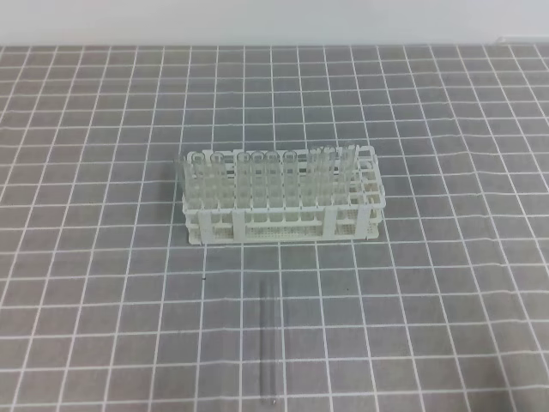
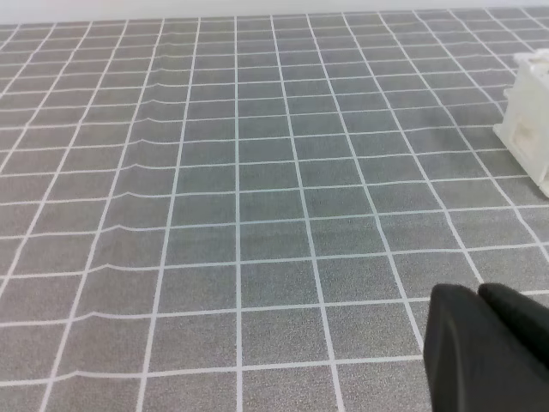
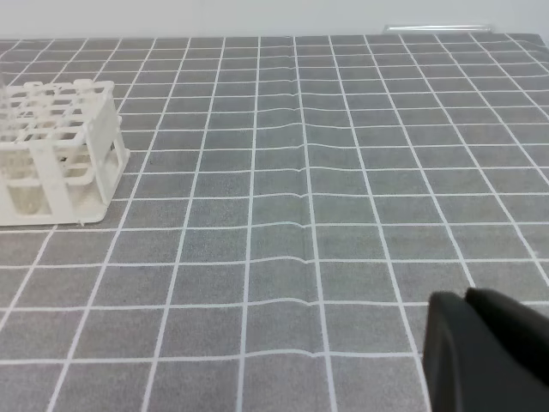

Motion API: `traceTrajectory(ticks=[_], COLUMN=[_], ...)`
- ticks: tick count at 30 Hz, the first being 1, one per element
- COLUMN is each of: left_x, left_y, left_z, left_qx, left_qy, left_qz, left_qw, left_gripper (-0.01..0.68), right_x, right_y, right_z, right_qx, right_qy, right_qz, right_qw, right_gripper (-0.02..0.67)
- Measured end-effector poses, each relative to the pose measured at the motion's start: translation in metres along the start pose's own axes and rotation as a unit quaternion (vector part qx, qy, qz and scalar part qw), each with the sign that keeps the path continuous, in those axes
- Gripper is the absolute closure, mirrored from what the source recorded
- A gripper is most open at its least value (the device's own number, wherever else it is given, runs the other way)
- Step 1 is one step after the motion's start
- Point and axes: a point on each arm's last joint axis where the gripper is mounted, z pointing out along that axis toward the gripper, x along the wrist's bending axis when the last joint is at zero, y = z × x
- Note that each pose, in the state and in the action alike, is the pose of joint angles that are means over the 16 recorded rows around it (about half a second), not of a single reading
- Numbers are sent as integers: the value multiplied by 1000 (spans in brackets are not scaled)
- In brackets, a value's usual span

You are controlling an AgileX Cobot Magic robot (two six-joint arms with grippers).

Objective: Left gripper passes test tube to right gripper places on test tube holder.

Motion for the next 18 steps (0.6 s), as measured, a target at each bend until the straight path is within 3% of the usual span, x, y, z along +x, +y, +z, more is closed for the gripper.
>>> traceTrajectory(ticks=[12, 18], left_x=[0, -1], left_y=[3, 10], left_z=[0, 0], left_qx=[-10, -48], left_qy=[-1, -10], left_qz=[-6, -62], left_qw=[1000, 997], left_gripper=[674, 674], right_x=[0, 1], right_y=[0, 3], right_z=[0, 0], right_qx=[0, -19], right_qy=[0, 5], right_qz=[0, 16], right_qw=[1000, 1000], right_gripper=[662, 662])
